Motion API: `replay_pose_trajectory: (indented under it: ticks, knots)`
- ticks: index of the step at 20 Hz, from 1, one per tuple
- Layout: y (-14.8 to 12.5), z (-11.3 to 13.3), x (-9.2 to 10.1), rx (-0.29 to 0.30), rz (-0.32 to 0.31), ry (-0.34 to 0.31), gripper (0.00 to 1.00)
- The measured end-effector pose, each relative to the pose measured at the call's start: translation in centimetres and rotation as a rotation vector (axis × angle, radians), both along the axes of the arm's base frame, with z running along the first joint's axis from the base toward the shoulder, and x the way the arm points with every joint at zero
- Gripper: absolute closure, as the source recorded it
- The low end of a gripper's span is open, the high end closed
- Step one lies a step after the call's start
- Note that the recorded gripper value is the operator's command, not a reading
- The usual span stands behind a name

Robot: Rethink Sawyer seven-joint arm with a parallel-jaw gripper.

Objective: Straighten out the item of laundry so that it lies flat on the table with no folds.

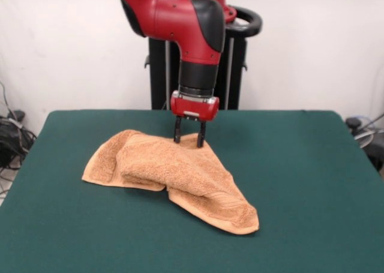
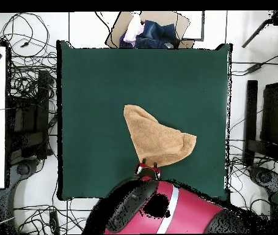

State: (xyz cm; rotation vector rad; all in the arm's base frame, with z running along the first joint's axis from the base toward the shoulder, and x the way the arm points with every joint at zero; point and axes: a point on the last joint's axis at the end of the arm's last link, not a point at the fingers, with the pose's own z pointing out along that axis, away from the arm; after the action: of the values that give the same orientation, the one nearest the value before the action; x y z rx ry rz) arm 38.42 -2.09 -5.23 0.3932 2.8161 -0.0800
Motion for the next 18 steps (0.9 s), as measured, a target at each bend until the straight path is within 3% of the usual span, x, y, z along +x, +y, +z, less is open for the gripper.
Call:
replay_pose_trajectory:
  ticks: [18]
  knots:
    - [0.02,-0.57,-0.22,-0.007,0.008,-0.025,0.0]
